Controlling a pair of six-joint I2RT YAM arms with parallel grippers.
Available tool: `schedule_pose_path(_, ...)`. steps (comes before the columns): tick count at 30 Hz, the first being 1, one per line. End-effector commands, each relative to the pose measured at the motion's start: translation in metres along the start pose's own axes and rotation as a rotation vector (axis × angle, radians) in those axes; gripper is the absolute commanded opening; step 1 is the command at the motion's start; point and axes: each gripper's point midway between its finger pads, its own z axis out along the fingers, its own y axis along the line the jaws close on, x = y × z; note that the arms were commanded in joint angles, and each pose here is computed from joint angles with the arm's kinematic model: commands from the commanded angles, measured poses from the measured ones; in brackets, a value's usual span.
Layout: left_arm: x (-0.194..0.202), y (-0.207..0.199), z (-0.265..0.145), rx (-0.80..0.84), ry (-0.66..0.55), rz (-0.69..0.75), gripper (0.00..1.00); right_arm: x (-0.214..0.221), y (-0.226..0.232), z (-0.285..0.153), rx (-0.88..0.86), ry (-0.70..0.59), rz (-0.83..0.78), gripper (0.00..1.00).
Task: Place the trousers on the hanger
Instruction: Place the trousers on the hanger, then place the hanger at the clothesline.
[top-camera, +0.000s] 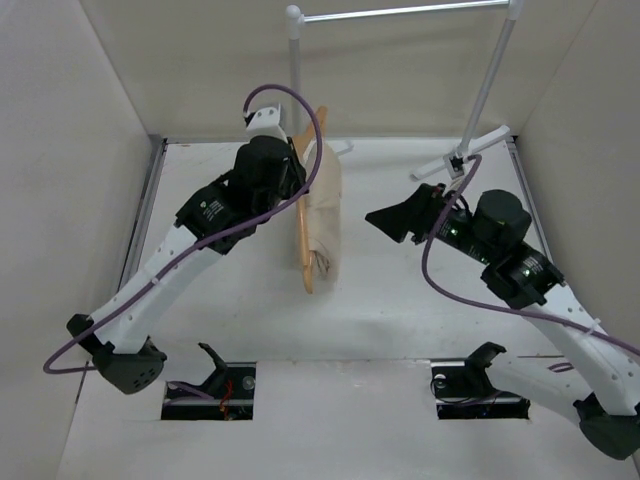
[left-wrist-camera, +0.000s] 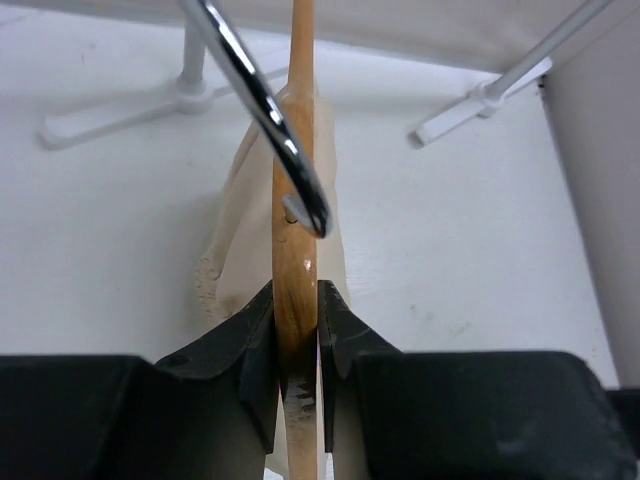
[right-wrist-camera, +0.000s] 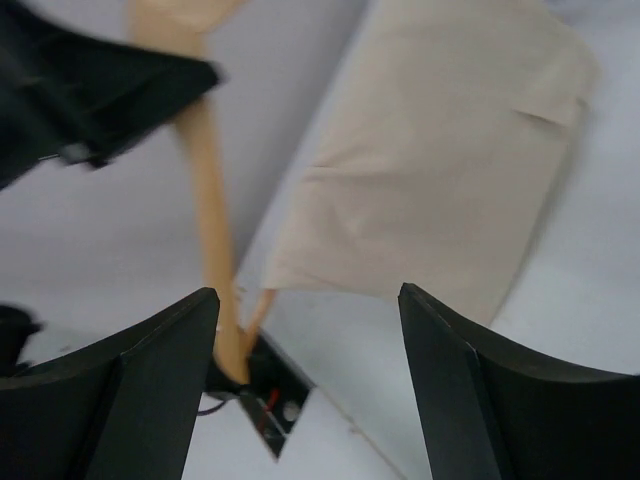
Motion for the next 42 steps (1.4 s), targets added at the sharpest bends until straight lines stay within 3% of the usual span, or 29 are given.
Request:
schedule_pose_path(1,-0.036,-0.023,-0.015,0.033,-0.041,0.039,0.00,-0.014,0.050,-0.007,-0.102,0.008,-0.065,0.79)
schedule_pose_path(7,-0.061,-0.059,-0.020,0.102,-0.072,0.033,0.00,-0.002,0.093,0.025,-0.199,0.061,-0.102,0.79)
schedule_pose_path(17,-0.060,-0.088,-0.024,0.170,-0.076,0.019,0.00,0.043,0.079,0.087,-0.146,0.133,-0.100,0.74)
schedule_pose_path(19,-0.058,-0.092,-0.024,0.180,-0.074,0.017,0.00,0.049,0.079,0.092,-0.145,0.131,-0.087,0.63)
schedule_pose_path(23,-0.052,-0.093,-0.019,0.179,-0.069,0.014,0.01,0.051,0.081,0.091,-0.151,0.101,-0.008,0.24)
schedule_pose_path(26,-0.051,-0.088,-0.014,0.166,-0.073,-0.004,0.10,0.041,0.094,0.080,-0.207,0.048,0.087,0.13)
schedule_pose_path(33,-0.084,-0.087,-0.031,0.245,-0.162,-0.097,0.57,-0.009,0.091,0.070,-0.248,-0.061,0.184,0.09)
schedule_pose_path(37,-0.108,-0.082,-0.055,0.291,-0.230,-0.139,0.72,-0.037,0.081,0.072,-0.231,-0.111,0.181,0.08)
schedule_pose_path(42,-0.128,-0.062,-0.085,0.303,-0.298,-0.174,0.78,-0.074,0.069,0.079,-0.217,-0.175,0.169,0.08)
